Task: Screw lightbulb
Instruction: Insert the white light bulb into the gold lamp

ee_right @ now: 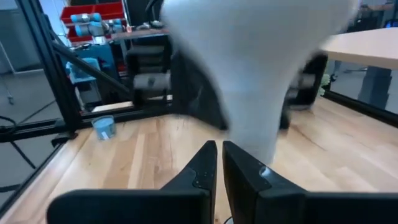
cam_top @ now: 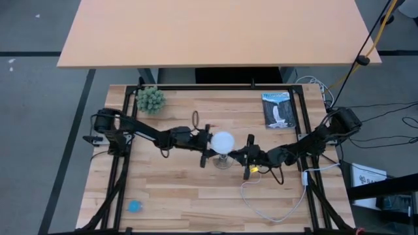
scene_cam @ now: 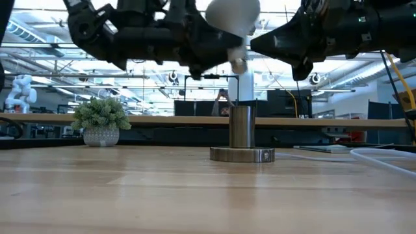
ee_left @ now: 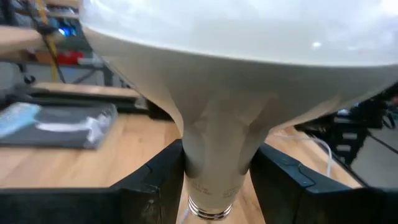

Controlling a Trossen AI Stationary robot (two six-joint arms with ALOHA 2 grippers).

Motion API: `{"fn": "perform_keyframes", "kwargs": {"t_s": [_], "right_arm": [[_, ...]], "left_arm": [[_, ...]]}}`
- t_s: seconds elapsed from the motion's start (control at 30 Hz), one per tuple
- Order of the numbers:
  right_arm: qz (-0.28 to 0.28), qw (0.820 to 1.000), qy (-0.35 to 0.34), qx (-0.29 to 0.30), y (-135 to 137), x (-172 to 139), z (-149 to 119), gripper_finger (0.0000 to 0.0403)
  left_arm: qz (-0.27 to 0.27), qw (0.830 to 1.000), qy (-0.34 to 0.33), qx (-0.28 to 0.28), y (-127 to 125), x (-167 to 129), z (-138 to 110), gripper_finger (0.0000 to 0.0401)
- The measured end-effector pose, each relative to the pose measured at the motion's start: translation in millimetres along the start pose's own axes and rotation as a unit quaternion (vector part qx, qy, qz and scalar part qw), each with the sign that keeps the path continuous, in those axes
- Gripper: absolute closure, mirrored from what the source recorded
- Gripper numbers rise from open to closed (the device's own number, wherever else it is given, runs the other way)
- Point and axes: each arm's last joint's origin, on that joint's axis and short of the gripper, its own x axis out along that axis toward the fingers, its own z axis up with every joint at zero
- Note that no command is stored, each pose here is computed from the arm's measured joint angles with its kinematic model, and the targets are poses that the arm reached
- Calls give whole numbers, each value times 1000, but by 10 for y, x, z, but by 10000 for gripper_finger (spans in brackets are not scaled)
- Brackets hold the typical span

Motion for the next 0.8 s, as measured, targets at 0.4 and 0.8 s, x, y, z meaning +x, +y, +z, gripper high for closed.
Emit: {"fn": "perform_keyframes", "kwargs": {"t_s": [0.4, 0.8], "right_arm": [[-26, 999, 36, 11, 1, -45, -39, 385], [-33, 995, 90, 32, -6, -101, -110, 385]], "left_arm": [[-26, 999, 30, -8, -14, 96, -118, 234], [-27, 999, 46, 10, -22, -32, -275, 234]]}}
